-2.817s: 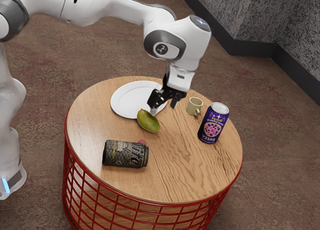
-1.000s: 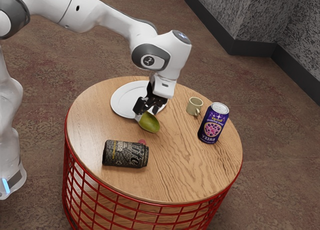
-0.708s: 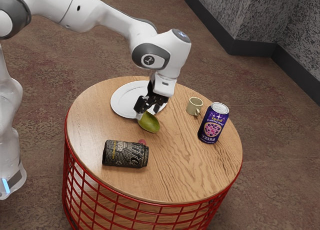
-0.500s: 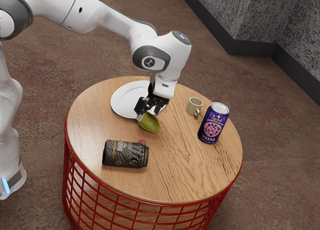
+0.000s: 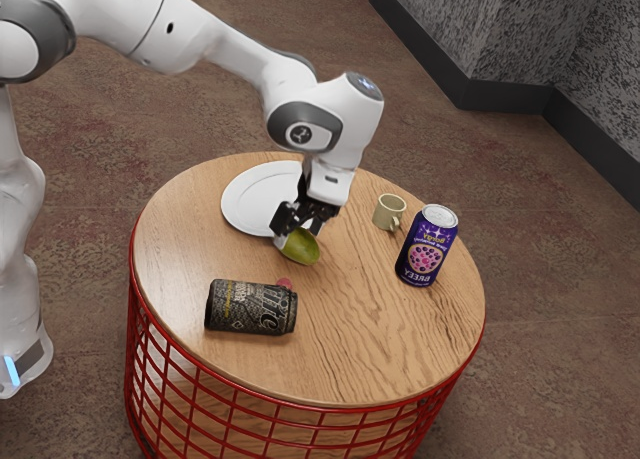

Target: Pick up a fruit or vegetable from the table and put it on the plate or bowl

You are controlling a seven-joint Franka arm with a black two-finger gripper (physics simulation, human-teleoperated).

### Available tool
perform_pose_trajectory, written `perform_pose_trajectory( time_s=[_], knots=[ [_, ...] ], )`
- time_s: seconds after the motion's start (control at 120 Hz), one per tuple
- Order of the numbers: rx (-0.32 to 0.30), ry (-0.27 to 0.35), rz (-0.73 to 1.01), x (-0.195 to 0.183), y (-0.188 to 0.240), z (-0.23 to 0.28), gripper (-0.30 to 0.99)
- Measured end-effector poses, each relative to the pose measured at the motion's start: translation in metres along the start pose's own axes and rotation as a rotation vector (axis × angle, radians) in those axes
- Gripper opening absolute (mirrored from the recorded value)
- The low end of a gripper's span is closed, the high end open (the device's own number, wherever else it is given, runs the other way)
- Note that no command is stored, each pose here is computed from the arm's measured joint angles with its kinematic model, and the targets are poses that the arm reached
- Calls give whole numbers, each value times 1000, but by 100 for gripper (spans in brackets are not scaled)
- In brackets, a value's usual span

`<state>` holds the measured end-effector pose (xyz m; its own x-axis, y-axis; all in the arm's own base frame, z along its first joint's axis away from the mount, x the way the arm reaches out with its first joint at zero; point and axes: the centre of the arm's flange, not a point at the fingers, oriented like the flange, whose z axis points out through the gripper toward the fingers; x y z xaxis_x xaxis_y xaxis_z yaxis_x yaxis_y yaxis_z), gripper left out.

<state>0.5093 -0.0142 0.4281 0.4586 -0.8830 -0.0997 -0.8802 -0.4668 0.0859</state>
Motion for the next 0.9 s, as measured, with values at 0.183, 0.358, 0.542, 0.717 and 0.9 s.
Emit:
perform_pose_trajectory(
  time_s=[0.183,0.358,0.542,0.717,0.9],
  knots=[
    [-3,0,3,2,-1,8,69],
    [-8,-1,5,2,0,17,69],
    [7,9,2,3,-2,16,41],
    [40,25,1,4,-4,4,36],
    [113,59,-20,-12,-11,-32,31]
  ],
)
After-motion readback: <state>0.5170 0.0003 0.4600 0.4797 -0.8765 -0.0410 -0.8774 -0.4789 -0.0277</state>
